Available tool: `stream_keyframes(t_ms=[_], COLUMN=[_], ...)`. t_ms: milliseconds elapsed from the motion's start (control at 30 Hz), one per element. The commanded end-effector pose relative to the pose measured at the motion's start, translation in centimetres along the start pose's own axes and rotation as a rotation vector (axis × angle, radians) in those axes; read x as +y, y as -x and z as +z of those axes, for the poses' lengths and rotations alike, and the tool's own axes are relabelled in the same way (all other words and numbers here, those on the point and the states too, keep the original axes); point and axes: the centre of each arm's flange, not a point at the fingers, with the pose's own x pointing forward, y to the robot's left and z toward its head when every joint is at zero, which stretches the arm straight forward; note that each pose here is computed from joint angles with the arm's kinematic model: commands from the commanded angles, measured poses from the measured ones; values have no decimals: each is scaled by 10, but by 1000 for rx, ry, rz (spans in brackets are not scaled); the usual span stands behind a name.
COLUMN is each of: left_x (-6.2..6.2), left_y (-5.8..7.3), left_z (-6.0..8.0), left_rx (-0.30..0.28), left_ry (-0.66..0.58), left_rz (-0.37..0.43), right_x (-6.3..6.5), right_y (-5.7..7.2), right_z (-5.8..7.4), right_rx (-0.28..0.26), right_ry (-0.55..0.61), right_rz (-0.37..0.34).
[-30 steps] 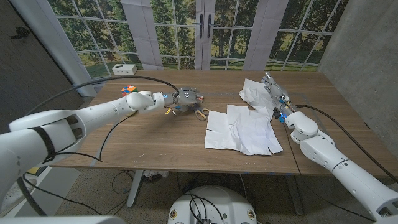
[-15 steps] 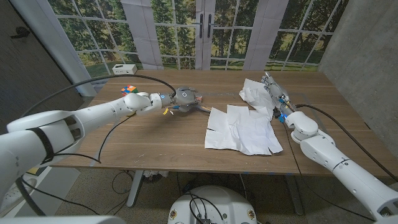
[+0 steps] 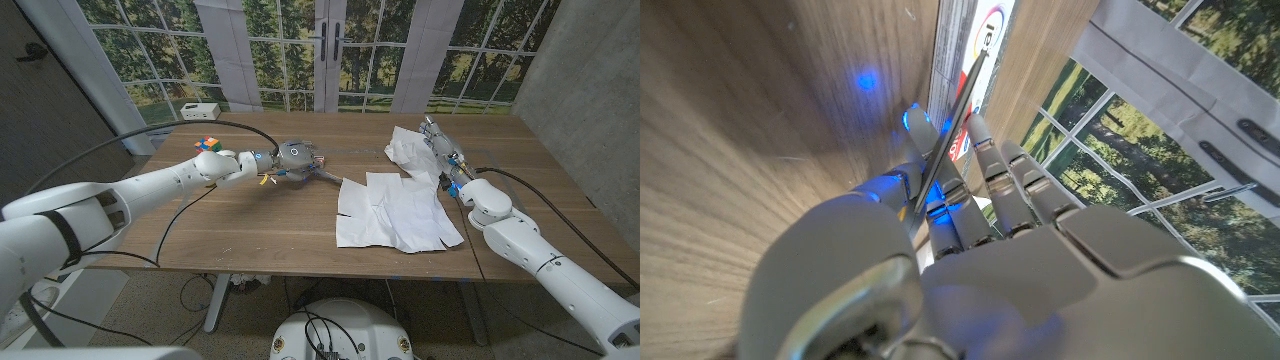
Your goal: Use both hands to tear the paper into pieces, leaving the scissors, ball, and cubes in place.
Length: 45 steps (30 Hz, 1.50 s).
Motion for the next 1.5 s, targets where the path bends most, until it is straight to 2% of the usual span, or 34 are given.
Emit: stream_keyframes(t_ms=[33,367,733,1067,1500], left_x=[2,11,15,17,19], left_y=[6,8,12,12,13], left_z=[-9,-14,-16,-17,-10], left_rx=[66,132,189,220,234], left_ry=[78,211,290,325,377], left_rz=[77,149,242,299,342], right_x=[2,1,1,1,1], right_y=[-2,-5,-8,-7,-3], right_z=[1,1,0,1,3], right_rx=[5,8,7,3,-1], right_ry=[5,6,4,6,8], right_rz=[8,4,4,1,-5])
